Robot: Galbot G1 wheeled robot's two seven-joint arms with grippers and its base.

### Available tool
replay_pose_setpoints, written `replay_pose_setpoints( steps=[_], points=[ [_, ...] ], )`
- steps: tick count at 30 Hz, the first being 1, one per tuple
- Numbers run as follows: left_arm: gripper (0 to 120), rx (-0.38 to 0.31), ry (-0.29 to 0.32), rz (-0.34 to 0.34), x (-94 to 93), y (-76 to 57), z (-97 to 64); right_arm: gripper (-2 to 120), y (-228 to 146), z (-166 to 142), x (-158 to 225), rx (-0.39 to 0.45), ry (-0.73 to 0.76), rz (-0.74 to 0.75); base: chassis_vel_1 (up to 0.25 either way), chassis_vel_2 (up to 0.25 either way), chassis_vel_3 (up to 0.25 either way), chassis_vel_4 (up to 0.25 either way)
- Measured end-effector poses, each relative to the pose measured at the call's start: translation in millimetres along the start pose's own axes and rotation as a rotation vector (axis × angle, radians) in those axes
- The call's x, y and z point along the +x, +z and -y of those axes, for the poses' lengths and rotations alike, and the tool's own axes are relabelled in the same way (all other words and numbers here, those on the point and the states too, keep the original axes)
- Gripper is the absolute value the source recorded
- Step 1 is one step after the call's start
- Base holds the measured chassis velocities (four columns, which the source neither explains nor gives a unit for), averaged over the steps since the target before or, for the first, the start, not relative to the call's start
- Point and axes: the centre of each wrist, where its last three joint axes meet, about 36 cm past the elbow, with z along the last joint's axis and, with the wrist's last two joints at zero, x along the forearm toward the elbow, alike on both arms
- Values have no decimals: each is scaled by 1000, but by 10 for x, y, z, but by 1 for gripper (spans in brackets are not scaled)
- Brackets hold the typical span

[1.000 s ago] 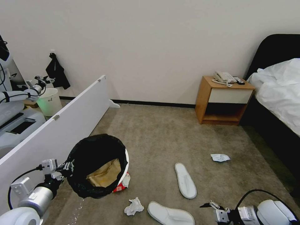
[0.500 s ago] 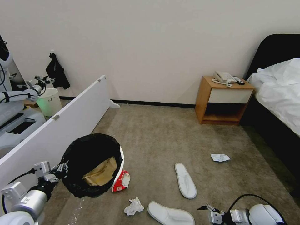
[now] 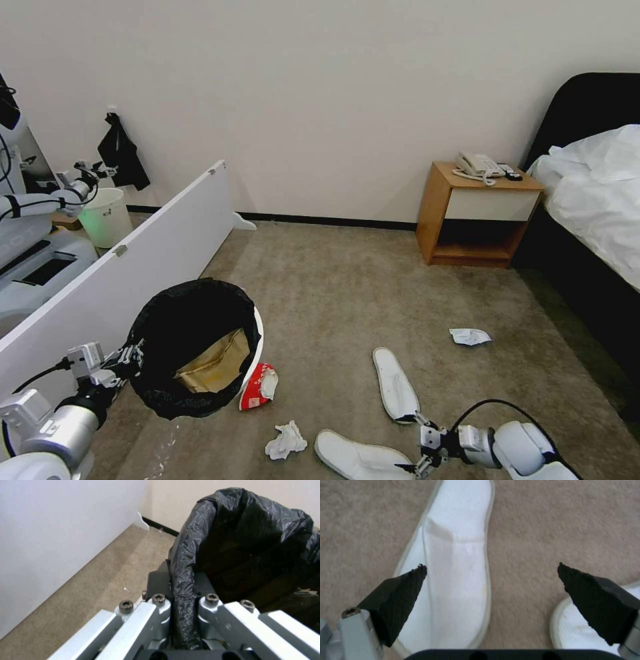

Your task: Pick up the trash bin, then pick up the garbage from the floor and place it into the trash bin.

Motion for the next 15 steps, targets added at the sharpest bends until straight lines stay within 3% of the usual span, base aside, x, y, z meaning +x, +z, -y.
replay_pose_setpoints(
  steps=[15],
  points=[
    [4,-5,3,-9,-6,25,11,100,-119,-79,-374,-7,-36,38,0,0,0,0]
  ],
)
